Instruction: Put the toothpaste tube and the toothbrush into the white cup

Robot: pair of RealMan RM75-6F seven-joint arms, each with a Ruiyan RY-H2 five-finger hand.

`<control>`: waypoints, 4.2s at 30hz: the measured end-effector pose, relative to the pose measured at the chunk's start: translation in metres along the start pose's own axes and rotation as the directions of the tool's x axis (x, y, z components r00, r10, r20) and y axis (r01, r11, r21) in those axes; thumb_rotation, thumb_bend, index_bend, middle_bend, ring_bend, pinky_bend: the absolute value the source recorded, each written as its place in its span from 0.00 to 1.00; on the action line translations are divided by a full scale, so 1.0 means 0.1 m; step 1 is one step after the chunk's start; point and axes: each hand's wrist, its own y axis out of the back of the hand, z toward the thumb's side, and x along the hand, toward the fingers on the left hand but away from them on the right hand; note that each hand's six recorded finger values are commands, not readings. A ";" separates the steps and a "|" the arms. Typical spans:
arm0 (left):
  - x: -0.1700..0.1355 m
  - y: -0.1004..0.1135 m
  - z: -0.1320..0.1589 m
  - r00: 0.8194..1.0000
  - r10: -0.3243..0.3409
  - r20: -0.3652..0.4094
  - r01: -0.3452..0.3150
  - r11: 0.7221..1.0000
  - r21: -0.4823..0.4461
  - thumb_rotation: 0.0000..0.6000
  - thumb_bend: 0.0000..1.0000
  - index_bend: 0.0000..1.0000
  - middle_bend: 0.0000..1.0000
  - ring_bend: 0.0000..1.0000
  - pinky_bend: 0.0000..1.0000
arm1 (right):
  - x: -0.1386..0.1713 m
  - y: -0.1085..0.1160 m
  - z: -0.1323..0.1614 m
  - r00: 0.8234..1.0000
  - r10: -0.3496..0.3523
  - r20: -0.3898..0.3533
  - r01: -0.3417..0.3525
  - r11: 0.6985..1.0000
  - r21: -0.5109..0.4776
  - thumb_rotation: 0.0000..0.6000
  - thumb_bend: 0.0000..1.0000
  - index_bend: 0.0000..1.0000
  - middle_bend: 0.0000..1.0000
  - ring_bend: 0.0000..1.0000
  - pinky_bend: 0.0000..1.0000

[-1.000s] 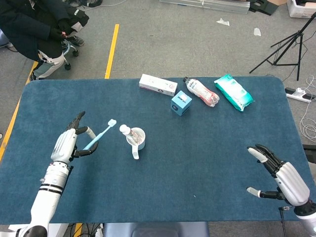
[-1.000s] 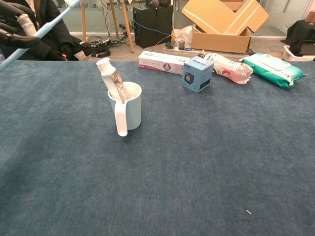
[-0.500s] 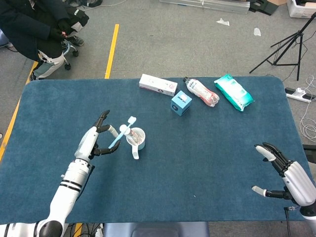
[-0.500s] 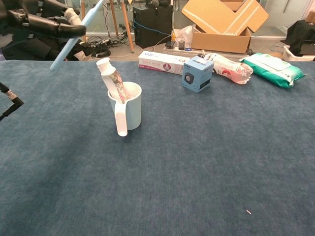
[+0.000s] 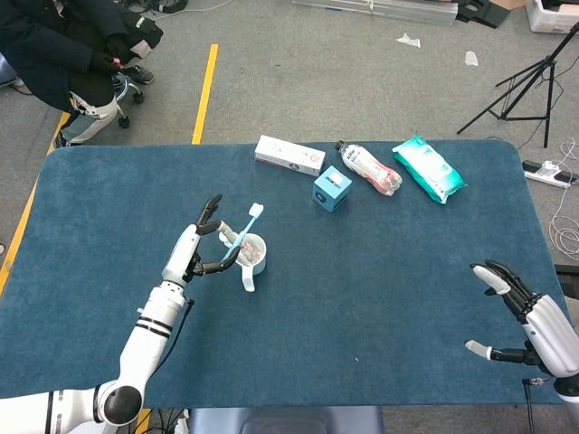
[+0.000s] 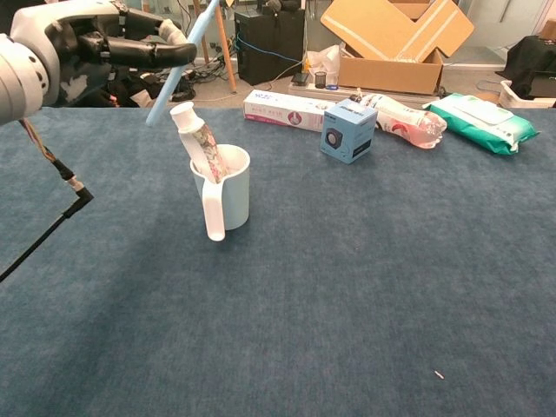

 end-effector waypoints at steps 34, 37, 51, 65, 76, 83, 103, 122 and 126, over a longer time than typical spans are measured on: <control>0.46 -0.42 -0.34 0.989 0.093 0.114 -0.068 0.976 -0.208 1.00 0.43 0.55 0.00 0.00 0.00 | 0.01 0.01 0.00 1.000 0.012 -0.009 -0.012 1.000 -0.014 1.00 0.01 0.05 0.16 0.09 0.40; 0.50 -0.45 -0.39 0.989 0.098 0.109 -0.073 0.974 -0.214 1.00 0.43 0.54 0.00 0.00 0.00 | 0.02 0.01 0.00 1.000 0.013 -0.010 -0.013 1.000 -0.016 1.00 0.01 0.05 0.16 0.09 0.40; 0.64 -0.61 -0.49 0.989 0.099 0.114 -0.068 0.966 -0.249 1.00 0.43 0.54 0.00 0.00 0.00 | 0.02 0.02 -0.01 1.000 0.014 -0.007 -0.014 1.000 -0.021 1.00 0.01 0.05 0.16 0.09 0.40; 0.59 -0.66 -0.38 0.980 0.097 0.173 -0.051 0.965 -0.257 1.00 0.43 0.52 0.00 0.00 0.00 | 0.02 0.03 -0.01 1.000 0.015 -0.007 -0.015 1.000 -0.025 1.00 0.01 0.05 0.16 0.09 0.40; 0.56 -0.69 -0.35 0.978 0.098 0.185 -0.047 0.964 -0.261 1.00 0.43 0.49 0.00 0.00 0.00 | 0.01 0.02 -0.01 1.000 0.019 -0.006 -0.019 1.000 -0.025 1.00 0.01 0.05 0.16 0.09 0.40; 0.57 -0.69 -0.35 0.977 0.098 0.189 -0.048 0.967 -0.250 1.00 0.43 0.49 0.00 0.00 0.00 | 0.02 0.03 -0.02 1.000 0.017 -0.005 -0.017 0.999 -0.027 1.00 0.01 0.05 0.16 0.09 0.40; 0.53 -0.59 -0.38 0.979 0.077 0.189 -0.038 0.979 -0.202 1.00 0.43 0.46 0.00 0.00 0.00 | 0.01 0.01 -0.01 1.000 0.023 -0.008 -0.023 0.999 -0.023 1.00 0.01 0.05 0.16 0.09 0.40; 0.44 -0.39 -0.31 0.973 0.106 0.204 -0.071 0.983 -0.171 1.00 0.43 0.43 0.00 0.00 0.00 | 0.01 0.00 -0.01 1.000 0.026 -0.008 -0.026 0.999 -0.022 1.00 0.01 0.05 0.16 0.09 0.40; 0.39 -0.34 -0.25 0.970 0.104 0.219 -0.078 0.989 -0.127 1.00 0.42 0.38 0.00 0.00 0.00 | 0.01 0.00 -0.01 1.000 0.025 -0.007 -0.025 0.999 -0.022 1.00 0.01 0.05 0.16 0.09 0.40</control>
